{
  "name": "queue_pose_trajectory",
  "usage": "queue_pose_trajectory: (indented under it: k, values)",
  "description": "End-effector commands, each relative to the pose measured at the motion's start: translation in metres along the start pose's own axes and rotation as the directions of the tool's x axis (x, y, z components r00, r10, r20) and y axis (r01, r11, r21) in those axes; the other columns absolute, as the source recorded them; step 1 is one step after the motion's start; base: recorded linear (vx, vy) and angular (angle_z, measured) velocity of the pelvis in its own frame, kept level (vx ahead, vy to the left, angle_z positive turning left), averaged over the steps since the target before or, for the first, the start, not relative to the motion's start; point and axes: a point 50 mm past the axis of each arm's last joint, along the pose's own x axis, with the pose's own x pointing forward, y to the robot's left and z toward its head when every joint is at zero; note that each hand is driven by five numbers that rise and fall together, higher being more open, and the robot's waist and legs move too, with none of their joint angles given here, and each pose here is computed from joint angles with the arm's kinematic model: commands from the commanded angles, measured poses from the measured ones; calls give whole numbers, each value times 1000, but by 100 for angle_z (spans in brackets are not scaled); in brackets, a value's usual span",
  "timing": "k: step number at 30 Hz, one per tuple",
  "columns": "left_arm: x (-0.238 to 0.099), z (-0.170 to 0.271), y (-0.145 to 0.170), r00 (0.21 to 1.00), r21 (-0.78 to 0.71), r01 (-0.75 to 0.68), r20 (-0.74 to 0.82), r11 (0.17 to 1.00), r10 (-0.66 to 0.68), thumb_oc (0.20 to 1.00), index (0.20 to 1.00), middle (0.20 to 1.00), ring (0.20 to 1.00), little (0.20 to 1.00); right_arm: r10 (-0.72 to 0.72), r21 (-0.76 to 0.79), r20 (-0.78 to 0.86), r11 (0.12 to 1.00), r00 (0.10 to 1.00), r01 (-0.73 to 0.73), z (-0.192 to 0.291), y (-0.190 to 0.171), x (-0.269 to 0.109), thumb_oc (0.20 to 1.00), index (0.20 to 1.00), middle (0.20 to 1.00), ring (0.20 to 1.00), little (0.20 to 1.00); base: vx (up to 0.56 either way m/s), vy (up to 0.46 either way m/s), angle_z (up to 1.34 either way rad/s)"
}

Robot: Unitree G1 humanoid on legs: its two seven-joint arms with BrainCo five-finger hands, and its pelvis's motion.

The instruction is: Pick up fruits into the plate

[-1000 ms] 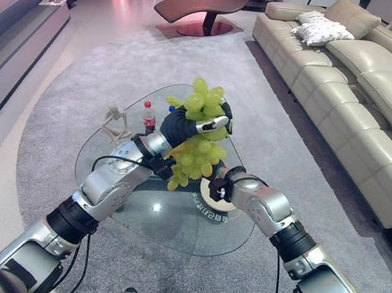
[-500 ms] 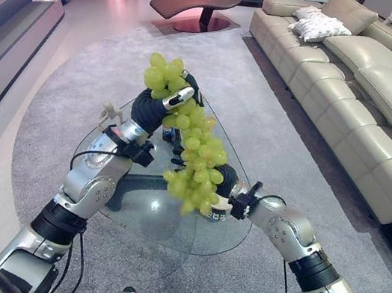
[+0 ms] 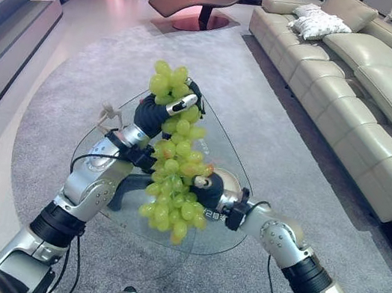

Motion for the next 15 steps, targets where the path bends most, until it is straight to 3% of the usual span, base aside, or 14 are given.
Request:
queue_pose_trajectory:
  k: [1, 10, 11, 12, 15]
  values:
    - [24, 7, -8, 996, 46, 86, 34, 995, -88, 200, 200, 200, 200, 200, 354, -70, 100, 935, 930, -348, 31, 65, 37, 1000, 1000, 1000, 1000, 1000, 0, 0, 0]
    - [23, 7, -10, 995, 46, 90, 46, 995, -92, 200, 200, 200, 200, 200, 319, -28, 90, 948, 943, -318, 27, 66, 37, 1000, 1000, 1000, 1000, 1000, 0, 0, 0]
    - [23, 7, -10, 995, 44, 92, 45, 995, -94, 200, 200, 200, 200, 200, 318, -21, 95, 948, 943, -318, 26, 66, 36, 708, 708, 708, 708, 708, 0, 0, 0]
    - [23, 7, -11, 995, 43, 93, 44, 995, -94, 200, 200, 200, 200, 200, 315, -16, 100, 949, 944, -315, 26, 67, 36, 200, 200, 200, 200, 200, 0, 0, 0]
    - [24, 5, -12, 995, 43, 89, 41, 995, -91, 200, 200, 200, 200, 200, 308, -10, 117, 951, 944, -309, 28, 66, 36, 200, 200, 200, 200, 200, 0, 0, 0]
